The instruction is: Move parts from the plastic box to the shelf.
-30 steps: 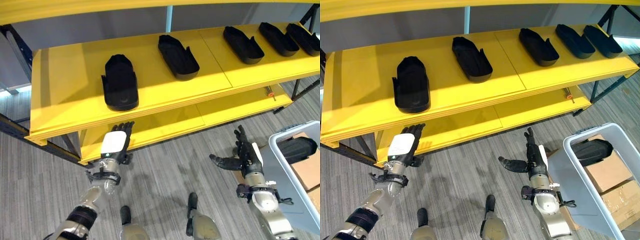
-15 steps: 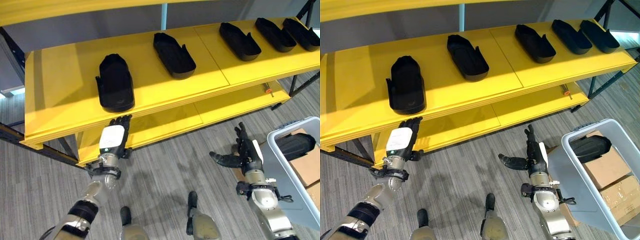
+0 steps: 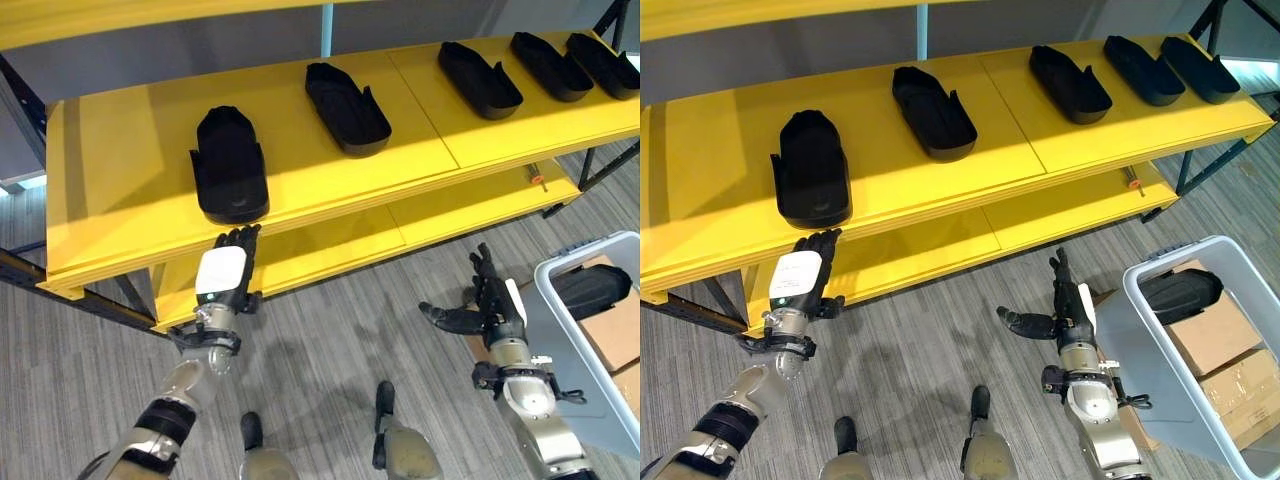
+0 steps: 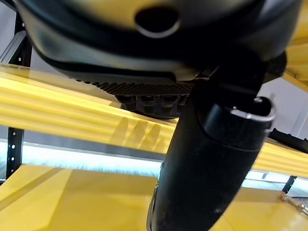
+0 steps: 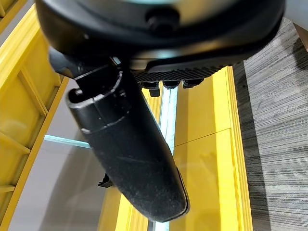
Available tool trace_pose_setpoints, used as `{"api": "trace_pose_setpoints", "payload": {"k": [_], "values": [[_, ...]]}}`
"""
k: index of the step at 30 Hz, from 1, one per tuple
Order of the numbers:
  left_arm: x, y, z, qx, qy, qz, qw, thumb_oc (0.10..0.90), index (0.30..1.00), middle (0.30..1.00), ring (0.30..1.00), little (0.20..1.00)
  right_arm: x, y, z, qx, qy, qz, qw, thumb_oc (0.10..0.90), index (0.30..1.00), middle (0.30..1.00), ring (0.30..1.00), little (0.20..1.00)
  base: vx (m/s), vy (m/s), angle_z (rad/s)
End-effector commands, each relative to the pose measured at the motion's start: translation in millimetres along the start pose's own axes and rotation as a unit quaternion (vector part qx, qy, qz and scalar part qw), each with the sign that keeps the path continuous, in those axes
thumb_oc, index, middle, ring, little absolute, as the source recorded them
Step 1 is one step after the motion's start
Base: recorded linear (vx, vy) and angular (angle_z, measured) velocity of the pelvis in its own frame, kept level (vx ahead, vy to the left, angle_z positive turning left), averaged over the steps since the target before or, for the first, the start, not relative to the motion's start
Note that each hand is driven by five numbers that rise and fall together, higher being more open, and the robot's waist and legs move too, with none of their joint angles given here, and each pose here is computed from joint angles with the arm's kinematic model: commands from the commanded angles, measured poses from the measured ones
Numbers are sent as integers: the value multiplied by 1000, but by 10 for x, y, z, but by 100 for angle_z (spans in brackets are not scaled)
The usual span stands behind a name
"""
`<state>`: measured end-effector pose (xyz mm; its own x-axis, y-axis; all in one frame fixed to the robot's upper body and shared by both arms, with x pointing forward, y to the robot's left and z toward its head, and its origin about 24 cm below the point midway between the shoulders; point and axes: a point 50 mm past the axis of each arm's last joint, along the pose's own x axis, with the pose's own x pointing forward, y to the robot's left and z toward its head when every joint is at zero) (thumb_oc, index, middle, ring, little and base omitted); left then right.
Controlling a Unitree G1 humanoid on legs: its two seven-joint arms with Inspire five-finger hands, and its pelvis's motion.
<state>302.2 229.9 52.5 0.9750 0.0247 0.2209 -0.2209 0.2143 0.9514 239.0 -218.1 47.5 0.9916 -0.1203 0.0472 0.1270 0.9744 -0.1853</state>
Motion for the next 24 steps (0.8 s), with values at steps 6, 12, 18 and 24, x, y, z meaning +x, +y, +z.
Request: {"api": "trace_pose_setpoints", "payload": {"k": [6,12,18,24], "values": [[394,651,66,15,-39,151,988,900,1000,1000,1000,1000,177,-131,536,-6,-142,-24,990,900,1000,1000,1000,1000,5,1,0],[443,610,65,18,-35,137,990,900,1000,1000,1000,1000,182,-136,533,-8,-141,-23,990,900,1000,1000,1000,1000,0,0,0],[497,518,50,22,-26,112,993,900,1000,1000,1000,1000,194,-129,548,-9,-145,-19,989,900,1000,1000,1000,1000,11,3,0],[527,376,7,22,-5,79,997,900,1000,1000,1000,1000,209,-108,573,-10,-150,-11,989,900,1000,1000,1000,1000,0,0,0]]}}
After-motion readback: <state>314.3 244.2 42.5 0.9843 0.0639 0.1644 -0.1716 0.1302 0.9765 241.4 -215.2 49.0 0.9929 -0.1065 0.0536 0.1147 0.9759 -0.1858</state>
